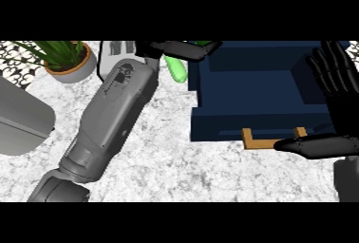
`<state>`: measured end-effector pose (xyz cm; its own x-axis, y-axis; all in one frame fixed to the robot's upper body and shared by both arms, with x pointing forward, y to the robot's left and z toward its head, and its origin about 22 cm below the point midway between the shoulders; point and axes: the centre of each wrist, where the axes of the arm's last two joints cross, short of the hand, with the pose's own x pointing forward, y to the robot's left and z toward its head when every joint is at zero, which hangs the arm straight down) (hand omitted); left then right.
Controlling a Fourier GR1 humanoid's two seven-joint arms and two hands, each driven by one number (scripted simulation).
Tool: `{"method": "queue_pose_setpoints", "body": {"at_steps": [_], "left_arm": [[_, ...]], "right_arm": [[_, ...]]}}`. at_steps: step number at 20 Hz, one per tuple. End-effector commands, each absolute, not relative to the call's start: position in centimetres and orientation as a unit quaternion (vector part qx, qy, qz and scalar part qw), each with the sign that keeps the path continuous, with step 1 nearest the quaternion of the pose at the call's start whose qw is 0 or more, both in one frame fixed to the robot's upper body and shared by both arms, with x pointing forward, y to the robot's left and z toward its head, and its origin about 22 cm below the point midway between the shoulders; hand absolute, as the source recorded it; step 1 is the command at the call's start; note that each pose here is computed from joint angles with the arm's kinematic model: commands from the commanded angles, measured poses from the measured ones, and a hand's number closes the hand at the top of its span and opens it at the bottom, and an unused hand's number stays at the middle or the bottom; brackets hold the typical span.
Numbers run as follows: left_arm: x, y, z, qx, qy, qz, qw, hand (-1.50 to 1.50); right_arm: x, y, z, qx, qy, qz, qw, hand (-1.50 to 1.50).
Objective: Pick up the cup, place it into the drawer and close the drawer
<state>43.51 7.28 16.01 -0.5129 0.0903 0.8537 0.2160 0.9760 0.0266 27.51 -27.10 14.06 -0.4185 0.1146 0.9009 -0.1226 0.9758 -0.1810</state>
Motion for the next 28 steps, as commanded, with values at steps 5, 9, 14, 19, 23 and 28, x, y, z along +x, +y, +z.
{"method": "queue_pose_setpoints", "body": {"at_steps": [5, 9, 14, 19, 23, 28], "left_arm": [[44.4, 3.5, 17.1, -0.017, -0.826, -0.09, 0.556, 1.5], [44.6, 2.9, 16.4, 0.017, -0.803, -0.114, 0.585, 1.5], [44.7, 3.3, 14.6, 0.003, -0.754, -0.179, 0.632, 1.5], [44.3, 3.7, 12.6, 0.003, -0.745, -0.208, 0.633, 1.5], [43.8, 4.2, 10.9, -0.006, -0.747, -0.2, 0.633, -1.5], [43.8, 4.3, 11.4, -0.056, -0.769, -0.119, 0.625, -1.5]], "right_arm": [[28.8, -26.7, 13.7, 0.015, -0.841, 0.116, 0.529, -1.5], [28.8, -26.1, 14.4, 0.032, -0.844, 0.118, 0.522, -1.5], [28.6, -25.6, 14.9, 0.037, -0.843, 0.136, 0.519, -1.5], [29.3, -24.8, 15.8, 0.055, -0.849, 0.154, 0.502, -1.5], [29.6, -24.6, 16.0, 0.077, -0.849, 0.169, 0.494, -1.5], [29.7, -22.5, 15.9, 0.172, -0.836, 0.2, 0.481, -1.5]]}}
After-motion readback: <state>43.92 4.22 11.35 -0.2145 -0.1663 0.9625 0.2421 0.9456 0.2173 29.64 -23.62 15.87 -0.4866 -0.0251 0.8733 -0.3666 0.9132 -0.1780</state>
